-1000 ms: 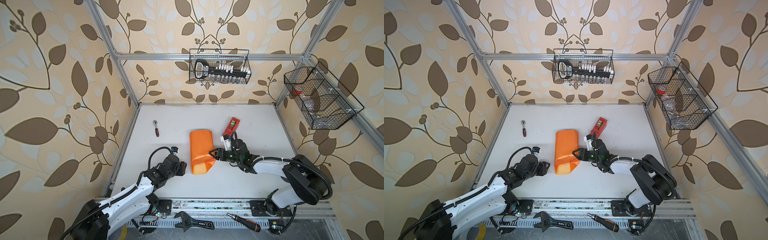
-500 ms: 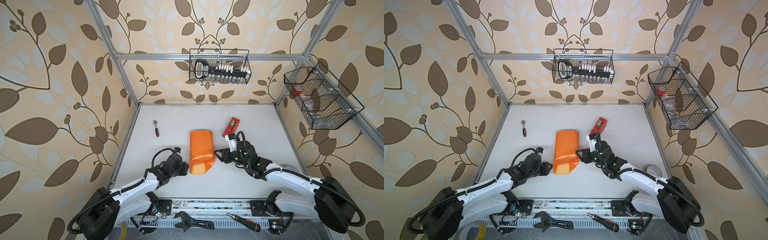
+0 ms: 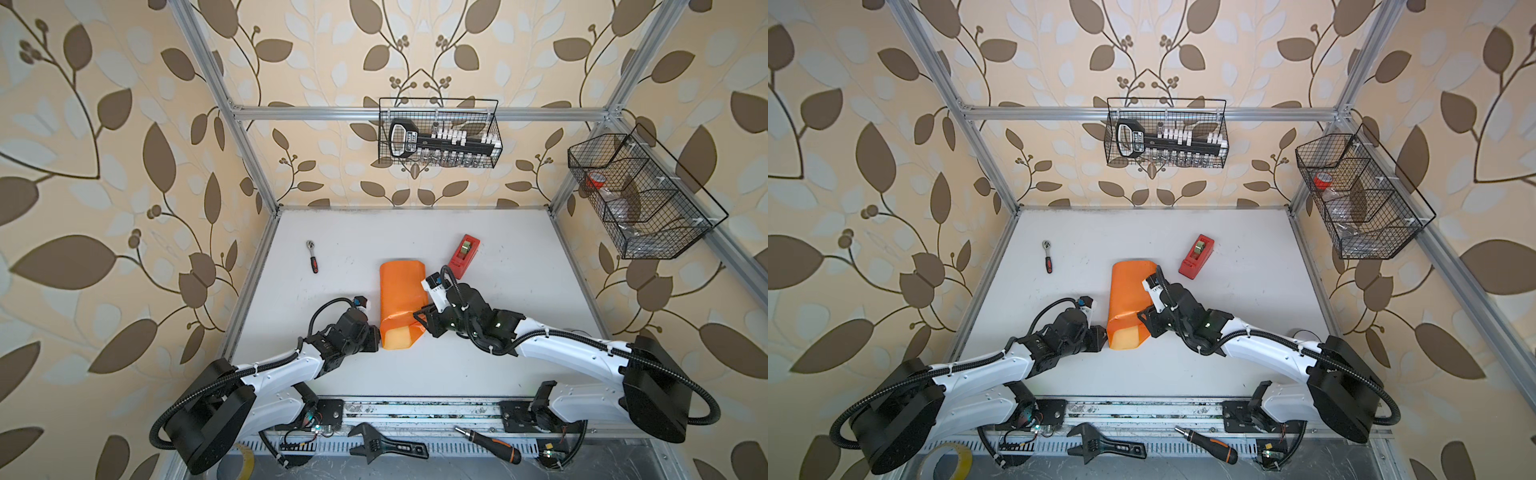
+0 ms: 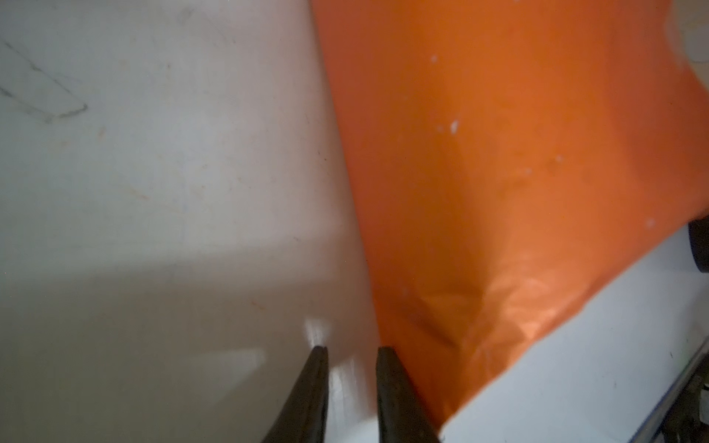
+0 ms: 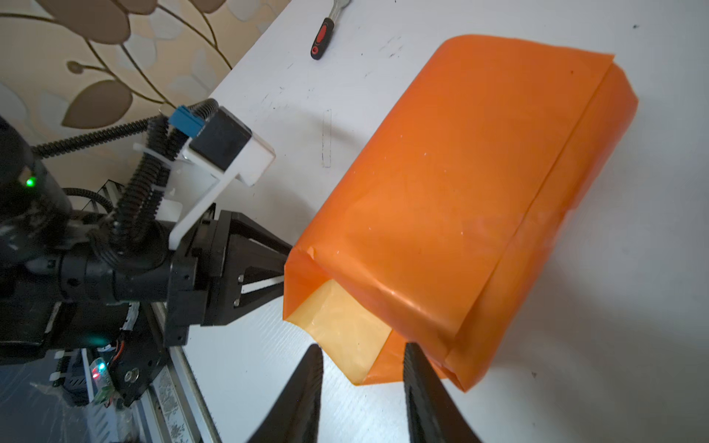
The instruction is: Wrap the gift box in paper
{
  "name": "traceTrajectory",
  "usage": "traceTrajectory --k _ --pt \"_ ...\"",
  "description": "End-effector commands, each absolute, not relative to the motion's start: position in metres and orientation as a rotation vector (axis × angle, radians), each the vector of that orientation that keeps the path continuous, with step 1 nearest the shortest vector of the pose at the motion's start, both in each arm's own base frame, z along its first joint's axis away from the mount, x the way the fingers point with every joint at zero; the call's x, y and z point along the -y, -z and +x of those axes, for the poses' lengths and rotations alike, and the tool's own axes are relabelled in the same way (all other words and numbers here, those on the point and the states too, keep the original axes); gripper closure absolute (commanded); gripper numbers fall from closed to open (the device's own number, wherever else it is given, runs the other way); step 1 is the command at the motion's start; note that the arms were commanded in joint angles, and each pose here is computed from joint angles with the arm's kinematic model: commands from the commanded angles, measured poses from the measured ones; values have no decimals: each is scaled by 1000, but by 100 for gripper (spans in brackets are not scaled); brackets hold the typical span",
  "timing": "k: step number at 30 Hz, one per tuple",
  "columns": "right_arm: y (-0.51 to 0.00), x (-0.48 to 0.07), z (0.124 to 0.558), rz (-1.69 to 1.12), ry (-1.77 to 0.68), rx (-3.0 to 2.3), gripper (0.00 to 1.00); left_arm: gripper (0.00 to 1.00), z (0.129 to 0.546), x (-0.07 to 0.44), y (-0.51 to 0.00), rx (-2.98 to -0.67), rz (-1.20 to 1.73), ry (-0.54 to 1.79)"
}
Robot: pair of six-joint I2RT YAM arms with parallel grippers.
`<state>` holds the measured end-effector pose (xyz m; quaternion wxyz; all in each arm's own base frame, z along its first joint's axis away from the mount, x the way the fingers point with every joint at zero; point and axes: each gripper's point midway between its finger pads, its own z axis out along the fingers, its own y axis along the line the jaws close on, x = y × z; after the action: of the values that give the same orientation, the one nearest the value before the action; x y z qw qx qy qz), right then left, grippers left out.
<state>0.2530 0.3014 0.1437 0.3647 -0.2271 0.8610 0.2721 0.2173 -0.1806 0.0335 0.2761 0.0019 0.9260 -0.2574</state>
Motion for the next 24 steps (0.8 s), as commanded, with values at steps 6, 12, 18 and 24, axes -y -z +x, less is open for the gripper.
traceTrajectory --k 6,12,18,24 --pt "-139 -319 288 -626 -661 -2261 65 76 218 188 -46 -2418 53 743" --pt "-119 -326 295 -654 -641 -2322 67 77 215 188 -44 -2415 60 755" --pt "-98 -320 294 -651 -621 -2378 69 77 212 191 -43 -2414 84 774" --pt "-80 -312 291 -647 -589 -2420 71 77 211 200 -49 -2391 121 823"
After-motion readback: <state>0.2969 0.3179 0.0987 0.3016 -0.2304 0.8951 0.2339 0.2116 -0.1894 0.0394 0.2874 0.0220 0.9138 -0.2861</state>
